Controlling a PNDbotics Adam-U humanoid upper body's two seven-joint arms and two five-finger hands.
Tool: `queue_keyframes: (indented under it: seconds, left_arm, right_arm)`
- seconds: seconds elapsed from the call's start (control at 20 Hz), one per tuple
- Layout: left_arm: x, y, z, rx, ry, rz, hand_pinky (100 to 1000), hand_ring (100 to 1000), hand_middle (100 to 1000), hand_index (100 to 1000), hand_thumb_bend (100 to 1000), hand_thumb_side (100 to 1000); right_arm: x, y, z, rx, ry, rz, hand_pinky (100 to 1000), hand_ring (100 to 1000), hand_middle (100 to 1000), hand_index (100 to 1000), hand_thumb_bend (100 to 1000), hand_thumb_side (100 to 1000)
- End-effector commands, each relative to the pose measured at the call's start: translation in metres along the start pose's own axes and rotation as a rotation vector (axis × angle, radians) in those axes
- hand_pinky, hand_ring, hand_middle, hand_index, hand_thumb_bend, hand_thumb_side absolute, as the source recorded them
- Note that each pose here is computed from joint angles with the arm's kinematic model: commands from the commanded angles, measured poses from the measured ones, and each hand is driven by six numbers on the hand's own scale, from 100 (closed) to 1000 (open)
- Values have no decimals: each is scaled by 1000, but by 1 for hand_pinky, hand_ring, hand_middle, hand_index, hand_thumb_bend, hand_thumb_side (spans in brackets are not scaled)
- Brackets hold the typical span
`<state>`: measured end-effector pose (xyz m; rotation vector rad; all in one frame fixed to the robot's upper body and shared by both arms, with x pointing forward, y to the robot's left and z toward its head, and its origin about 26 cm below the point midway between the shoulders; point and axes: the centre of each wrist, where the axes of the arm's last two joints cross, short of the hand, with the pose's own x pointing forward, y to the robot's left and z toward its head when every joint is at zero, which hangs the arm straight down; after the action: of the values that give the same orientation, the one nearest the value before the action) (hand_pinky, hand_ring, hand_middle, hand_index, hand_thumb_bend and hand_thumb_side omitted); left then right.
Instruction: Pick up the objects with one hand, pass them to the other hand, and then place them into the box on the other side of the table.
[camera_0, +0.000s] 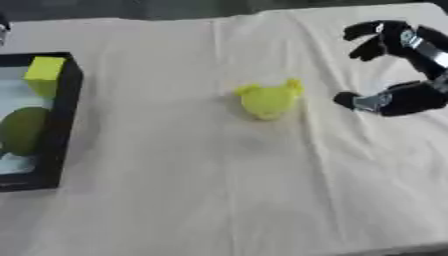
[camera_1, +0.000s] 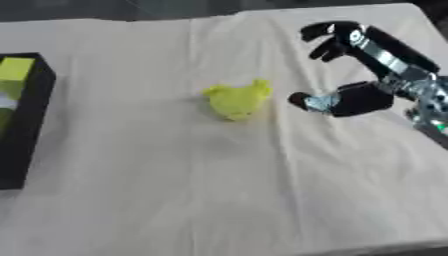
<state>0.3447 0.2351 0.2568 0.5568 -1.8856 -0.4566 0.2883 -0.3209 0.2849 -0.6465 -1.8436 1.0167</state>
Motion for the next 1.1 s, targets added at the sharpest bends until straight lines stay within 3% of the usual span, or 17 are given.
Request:
queue_keyframes:
  seconds: [0.05, 0.2, 0.5, 1.1]
  left_arm:
    - [-2, 3, 1, 11, 7, 2, 842, 1000, 819, 783, 100, 772]
    - [-12, -1, 4, 5, 41, 14, 844, 1000, 820, 781, 100, 778]
    - [-20, -4, 5, 14, 73, 16, 843, 1000, 818, 776, 100, 778]
    - [-26, -8, 5, 9, 101, 19, 844, 1000, 814, 766, 100, 778]
  right_arm:
    - [17, -12, -8, -19, 54, 1, 741, 747, 835, 892, 566, 148]
    - [26, -9, -16, -42, 108, -19, 736, 745, 829, 890, 566, 159]
    - [30, 14, -24, -18, 176, -59, 740, 756, 834, 892, 576, 154]
    - [38, 33, -31, 42, 93, -32, 751, 761, 834, 900, 526, 100]
